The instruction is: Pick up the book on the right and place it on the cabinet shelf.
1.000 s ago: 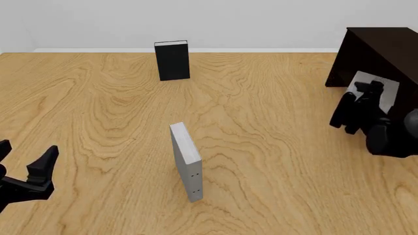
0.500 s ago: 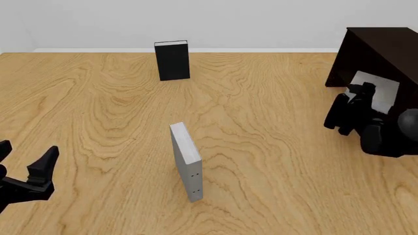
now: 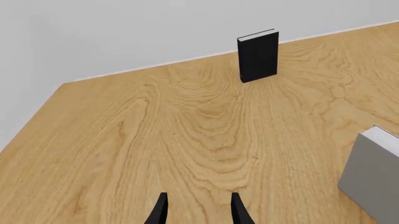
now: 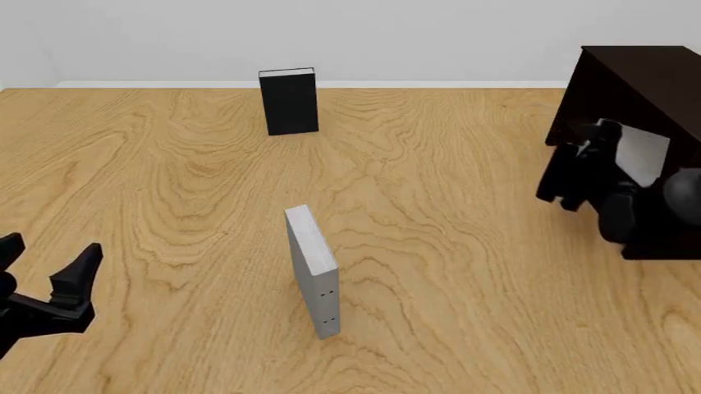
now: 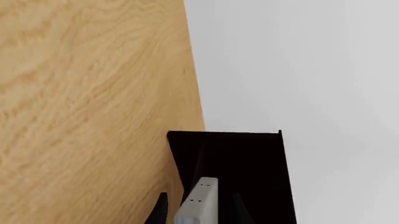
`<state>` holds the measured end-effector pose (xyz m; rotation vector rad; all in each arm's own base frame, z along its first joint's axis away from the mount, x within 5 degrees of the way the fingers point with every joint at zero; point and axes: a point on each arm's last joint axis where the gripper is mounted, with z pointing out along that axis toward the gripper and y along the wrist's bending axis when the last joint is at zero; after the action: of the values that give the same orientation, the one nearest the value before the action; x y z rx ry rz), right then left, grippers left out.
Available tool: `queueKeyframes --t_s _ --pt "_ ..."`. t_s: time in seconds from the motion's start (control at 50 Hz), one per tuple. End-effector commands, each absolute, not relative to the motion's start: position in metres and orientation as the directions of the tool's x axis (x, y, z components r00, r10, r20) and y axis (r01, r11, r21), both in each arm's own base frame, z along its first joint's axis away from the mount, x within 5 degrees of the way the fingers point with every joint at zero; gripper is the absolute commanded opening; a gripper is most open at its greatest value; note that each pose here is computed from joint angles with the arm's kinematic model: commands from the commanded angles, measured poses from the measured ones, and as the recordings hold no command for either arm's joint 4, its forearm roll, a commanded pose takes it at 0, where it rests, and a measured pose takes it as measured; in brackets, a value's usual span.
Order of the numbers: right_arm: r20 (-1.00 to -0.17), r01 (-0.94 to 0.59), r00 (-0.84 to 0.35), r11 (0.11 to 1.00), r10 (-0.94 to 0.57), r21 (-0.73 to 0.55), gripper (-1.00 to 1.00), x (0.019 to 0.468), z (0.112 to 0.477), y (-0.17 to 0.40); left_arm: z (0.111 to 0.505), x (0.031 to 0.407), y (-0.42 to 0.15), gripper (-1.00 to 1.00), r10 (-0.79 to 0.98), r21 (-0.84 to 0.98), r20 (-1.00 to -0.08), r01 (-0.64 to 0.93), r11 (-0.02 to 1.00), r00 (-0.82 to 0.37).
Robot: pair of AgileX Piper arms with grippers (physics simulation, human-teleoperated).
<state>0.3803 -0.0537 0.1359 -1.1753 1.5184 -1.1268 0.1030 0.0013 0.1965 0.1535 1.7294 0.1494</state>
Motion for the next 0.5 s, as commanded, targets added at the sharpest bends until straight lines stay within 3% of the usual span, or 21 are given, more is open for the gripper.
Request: queueKeyframes --t_s 0.02,0.5 --pt "-0.118 -0.172 -0.141 0.141 -0.983 -0.975 1.00 0.3863 0.1434 -0.0466 0.1961 0.1046 0.0011 1.00 0.187 0.186 -0.969 0.021 0.982 -0.163" --pt "-0.114 -0.167 -0.153 0.139 -0.982 -0.976 1.00 0.3902 0.1405 -0.0521 0.1963 0.1024 0.0012 1.00 0.185 0.184 -0.969 0.019 0.983 -0.164"
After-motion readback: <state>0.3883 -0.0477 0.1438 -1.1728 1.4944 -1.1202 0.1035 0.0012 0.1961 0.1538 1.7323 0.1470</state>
